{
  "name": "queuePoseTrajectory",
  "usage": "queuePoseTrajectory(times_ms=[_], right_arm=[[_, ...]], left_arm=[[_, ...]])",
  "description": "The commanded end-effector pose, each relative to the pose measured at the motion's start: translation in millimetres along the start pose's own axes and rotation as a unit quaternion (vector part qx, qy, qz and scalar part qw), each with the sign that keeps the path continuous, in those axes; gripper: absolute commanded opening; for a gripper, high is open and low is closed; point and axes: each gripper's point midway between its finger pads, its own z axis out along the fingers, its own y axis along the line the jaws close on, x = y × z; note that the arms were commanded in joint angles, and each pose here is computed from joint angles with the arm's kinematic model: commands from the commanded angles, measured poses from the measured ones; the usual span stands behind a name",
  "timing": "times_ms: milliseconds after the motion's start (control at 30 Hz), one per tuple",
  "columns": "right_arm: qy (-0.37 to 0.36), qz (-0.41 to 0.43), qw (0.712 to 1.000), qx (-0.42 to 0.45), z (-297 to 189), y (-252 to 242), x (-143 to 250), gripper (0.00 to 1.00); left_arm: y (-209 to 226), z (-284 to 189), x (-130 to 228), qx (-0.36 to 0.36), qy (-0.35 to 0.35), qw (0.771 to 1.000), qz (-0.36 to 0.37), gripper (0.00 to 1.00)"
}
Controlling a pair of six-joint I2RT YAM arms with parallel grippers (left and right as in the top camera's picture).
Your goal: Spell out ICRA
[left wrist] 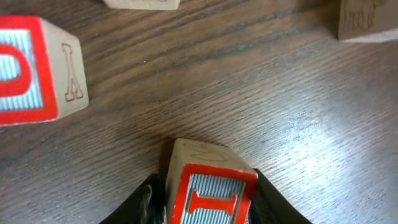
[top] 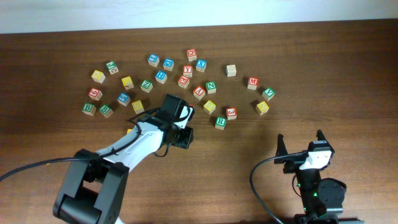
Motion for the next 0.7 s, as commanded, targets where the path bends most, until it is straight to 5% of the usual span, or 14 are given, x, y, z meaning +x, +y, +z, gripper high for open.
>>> queuePoseTrajectory(times_ms=[0, 333, 400, 667], right_arm=[[0.002, 0.006, 1.000, 0.007, 0.3, -2.9, 3.1, 0.98], [0.002, 0.006, 1.000, 0.007, 0.3, -2.9, 3.1, 0.98], [0.002, 0.006, 1.000, 0.007, 0.3, -2.9, 3.0, 0.98], [0.002, 0.006, 1.000, 0.007, 0.3, -2.9, 3.0, 0.98]], left_arm=[[-2.0, 4.0, 5.8, 0.004, 0.010, 0.997, -0.075, 0.29], [-0.4, 3.0, 23.0, -0.008, 0.044, 0.977, -0.210, 0.33], [-2.1, 2.9, 23.9, -0.005, 0.047, 0.969, -0.241, 0.40], [-12.1, 2.6, 23.0, 0.023, 0.054, 0.965, -0.256, 0.38]])
